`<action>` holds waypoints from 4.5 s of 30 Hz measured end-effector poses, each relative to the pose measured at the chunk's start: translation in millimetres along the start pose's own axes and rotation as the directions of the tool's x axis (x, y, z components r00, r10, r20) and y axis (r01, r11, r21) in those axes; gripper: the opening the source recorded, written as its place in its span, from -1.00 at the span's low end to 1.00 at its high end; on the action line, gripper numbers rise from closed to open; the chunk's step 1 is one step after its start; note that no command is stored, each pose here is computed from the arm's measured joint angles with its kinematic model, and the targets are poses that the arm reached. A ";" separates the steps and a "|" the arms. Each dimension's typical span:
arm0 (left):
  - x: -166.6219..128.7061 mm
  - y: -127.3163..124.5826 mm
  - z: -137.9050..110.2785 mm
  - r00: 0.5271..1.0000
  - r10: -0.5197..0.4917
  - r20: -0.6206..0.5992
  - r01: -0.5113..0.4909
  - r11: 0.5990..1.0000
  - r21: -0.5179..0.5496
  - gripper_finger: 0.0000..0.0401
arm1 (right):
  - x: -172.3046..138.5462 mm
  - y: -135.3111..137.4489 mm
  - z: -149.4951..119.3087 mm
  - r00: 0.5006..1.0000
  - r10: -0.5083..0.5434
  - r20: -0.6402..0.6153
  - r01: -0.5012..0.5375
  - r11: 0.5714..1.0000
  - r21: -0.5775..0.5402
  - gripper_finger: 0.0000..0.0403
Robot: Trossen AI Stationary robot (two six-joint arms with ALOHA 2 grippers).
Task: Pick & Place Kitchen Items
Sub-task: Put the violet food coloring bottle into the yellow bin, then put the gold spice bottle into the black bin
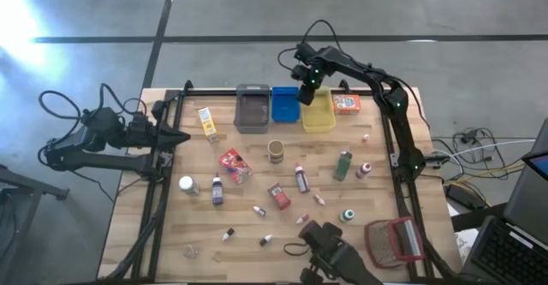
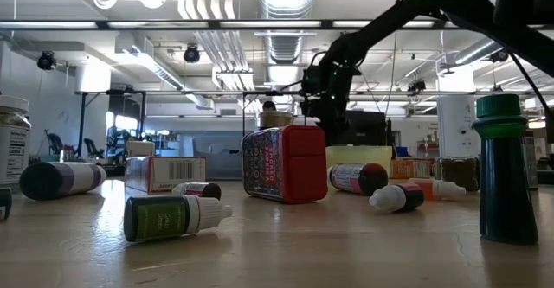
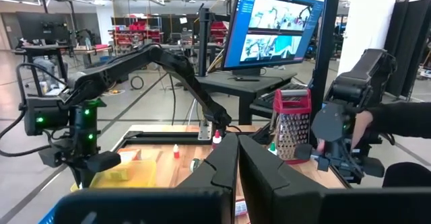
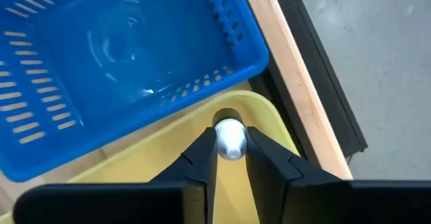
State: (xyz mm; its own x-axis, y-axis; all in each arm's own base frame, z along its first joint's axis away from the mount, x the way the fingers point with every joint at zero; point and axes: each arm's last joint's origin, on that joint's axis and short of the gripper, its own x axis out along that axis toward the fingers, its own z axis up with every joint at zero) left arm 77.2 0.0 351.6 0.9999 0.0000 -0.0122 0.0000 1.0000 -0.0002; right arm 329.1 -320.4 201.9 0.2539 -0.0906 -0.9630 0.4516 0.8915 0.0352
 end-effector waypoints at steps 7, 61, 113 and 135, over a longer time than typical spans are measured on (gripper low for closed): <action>0.1 0.0 -0.1 1.000 0.000 -0.001 0.000 1.000 0.000 -0.91 | 10.9 -0.8 -6.6 1.000 0.006 -0.023 -0.006 1.000 0.006 -0.63; 0.0 0.0 -0.1 1.000 0.000 -0.001 0.000 1.000 0.000 -0.91 | -67.5 33.2 -24.4 1.000 0.000 0.027 0.002 0.997 -0.071 -0.18; 0.0 0.0 -0.3 1.000 0.000 -0.002 0.000 1.000 0.000 -0.91 | -152.2 147.2 -182.5 0.963 0.090 0.255 -0.045 0.983 -0.178 -0.52; 0.0 0.0 -0.3 1.000 0.000 -0.003 0.000 1.000 0.000 -0.91 | -149.9 180.7 -206.7 0.982 0.132 0.137 -0.108 0.980 -0.168 -0.63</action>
State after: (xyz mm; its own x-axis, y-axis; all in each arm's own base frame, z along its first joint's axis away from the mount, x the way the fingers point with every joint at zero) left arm 77.3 0.0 351.4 0.9999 -0.0002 -0.0150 0.0002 1.0000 -0.0002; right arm 195.9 -54.0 297.4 0.4255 -0.0321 -0.9044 0.2713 0.9579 0.0937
